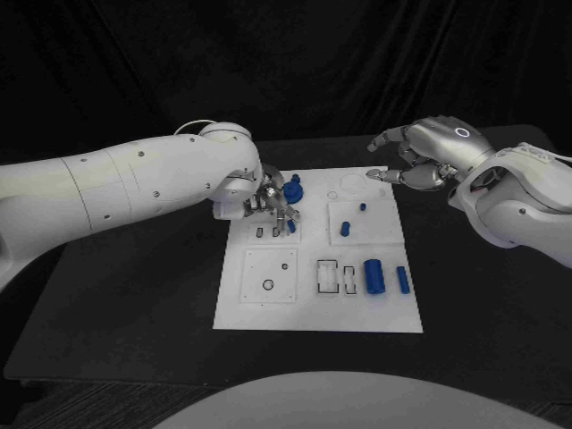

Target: Assemble the parts on the task board

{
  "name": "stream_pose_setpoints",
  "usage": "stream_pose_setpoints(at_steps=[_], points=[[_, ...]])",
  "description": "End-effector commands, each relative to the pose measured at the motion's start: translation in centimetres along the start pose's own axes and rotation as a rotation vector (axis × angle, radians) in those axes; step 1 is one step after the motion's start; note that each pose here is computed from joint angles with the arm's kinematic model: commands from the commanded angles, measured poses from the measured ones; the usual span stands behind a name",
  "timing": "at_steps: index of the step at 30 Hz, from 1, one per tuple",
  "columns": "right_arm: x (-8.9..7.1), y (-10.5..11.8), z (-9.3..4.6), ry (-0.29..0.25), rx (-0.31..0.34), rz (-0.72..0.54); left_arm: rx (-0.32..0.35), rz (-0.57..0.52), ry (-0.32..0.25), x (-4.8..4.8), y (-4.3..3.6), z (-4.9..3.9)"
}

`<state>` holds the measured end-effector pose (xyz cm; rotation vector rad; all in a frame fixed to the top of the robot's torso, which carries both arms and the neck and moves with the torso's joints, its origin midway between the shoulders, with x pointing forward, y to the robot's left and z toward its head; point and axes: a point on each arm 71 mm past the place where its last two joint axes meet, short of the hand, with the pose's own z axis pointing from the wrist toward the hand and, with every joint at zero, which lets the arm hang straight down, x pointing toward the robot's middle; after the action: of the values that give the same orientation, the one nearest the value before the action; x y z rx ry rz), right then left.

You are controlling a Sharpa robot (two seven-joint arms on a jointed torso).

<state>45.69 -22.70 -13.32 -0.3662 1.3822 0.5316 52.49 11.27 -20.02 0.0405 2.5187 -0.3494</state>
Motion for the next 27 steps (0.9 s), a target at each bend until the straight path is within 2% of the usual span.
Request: stream_pose_setpoints(at_steps=[1, 27], points=[[0.11, -0.06, 0.0, 0.001, 0.01, -0.005, 0.019, 0.004, 0.023, 0.24, -0.21, 0.14], [0.39, -0.24, 0.06, 0.008, 0.018, -0.006, 0.028, 0.01, 0.034, 0.54, -0.61, 0.35]])
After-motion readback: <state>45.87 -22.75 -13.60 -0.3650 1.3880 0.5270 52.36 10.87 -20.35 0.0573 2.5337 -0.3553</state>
